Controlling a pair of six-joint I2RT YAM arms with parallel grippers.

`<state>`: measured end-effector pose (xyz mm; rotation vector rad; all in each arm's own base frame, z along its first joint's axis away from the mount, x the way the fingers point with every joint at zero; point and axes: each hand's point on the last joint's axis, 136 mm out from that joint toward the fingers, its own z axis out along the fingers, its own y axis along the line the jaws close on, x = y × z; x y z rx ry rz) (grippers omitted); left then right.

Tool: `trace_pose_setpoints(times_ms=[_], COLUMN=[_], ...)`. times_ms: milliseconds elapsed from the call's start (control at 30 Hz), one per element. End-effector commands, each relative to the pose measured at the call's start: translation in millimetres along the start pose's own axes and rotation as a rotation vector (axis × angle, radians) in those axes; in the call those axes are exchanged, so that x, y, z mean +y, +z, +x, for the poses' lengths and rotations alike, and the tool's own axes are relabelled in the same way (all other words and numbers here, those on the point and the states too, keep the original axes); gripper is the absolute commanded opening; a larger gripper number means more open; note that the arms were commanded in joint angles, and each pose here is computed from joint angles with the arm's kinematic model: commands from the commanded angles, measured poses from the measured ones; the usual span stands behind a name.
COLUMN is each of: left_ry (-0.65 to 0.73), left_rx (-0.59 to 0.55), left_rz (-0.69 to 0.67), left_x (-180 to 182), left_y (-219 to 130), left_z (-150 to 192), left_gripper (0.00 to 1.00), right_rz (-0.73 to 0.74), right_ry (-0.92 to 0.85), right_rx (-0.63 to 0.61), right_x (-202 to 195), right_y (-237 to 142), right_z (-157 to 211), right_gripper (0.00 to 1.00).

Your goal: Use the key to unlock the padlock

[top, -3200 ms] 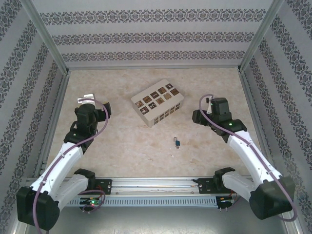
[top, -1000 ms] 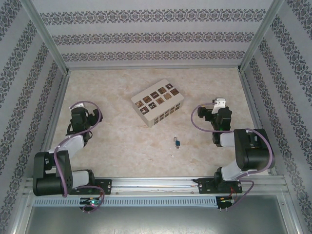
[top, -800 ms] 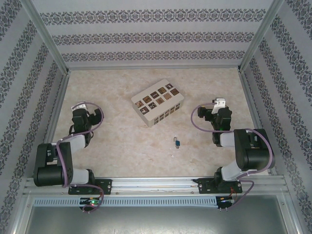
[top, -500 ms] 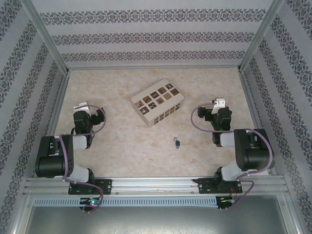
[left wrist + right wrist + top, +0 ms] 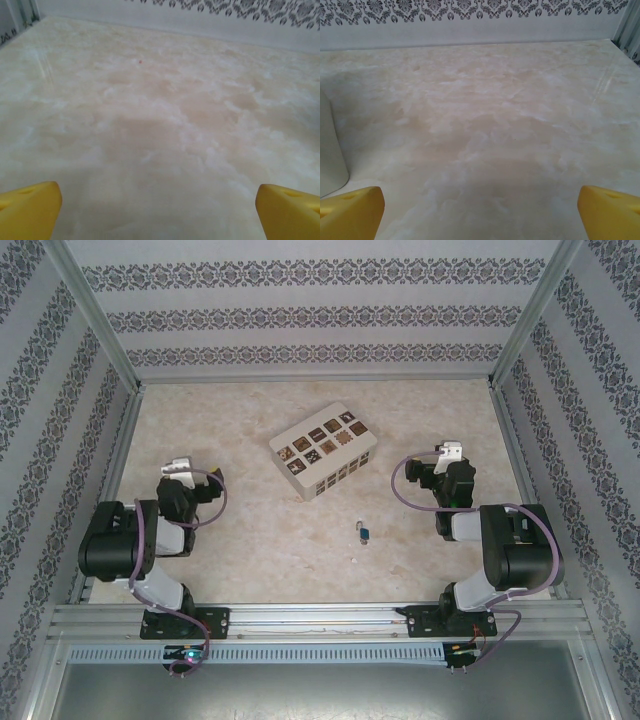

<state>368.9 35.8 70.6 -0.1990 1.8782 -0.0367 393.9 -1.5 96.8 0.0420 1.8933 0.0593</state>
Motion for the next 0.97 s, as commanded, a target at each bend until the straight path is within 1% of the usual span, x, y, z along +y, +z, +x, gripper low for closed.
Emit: trace_pose_setpoints(times_ms=[0, 67, 233, 600, 700, 833, 933], left_ry=[0.017, 0.029, 0.107, 0.117, 0.130, 0.155, 0.160], left_rx=[-0.123, -0.120, 0.002, -0.004, -0.008, 0.014, 0.031], left_rz=[-0.005, -0.005, -0.050, -0.050, -0.013, 0.051, 0.062], left_x=[-2.3, -4.5, -14.8, -16.7, -22.8, -34.0, -36.2], left_y=[-6.0, -0.6, 19.7, 19.1, 18.0, 21.1, 23.4], left_z=[-28.0, -30.0, -25.0, -24.0, -23.3, -21.2, -20.7], left_gripper=[0.99, 1.00, 0.99, 0.99, 0.99, 0.99, 0.99], right_rz=[0.003, 0.003, 0.003, 0.014, 0.013, 0.021, 0.021], right_ry=[-0.012, -0.012, -0.013, -0.028, -0.032, -0.038, -0.036], right_rx=[-0.027, -0.029, -0.028, -0.030, -0.026, -0.025, -0.027], right_x=[2.6, 2.7, 2.6, 4.0, 4.5, 4.6, 4.6], right_y=[1.9, 2.0, 1.8, 1.6, 2.1, 2.3, 1.9], right_z=[-10.2, -10.7, -10.3, -10.7, -9.8, -10.0, -10.2], right_gripper=[0.98, 0.98, 0.98, 0.99, 0.98, 0.98, 0.98])
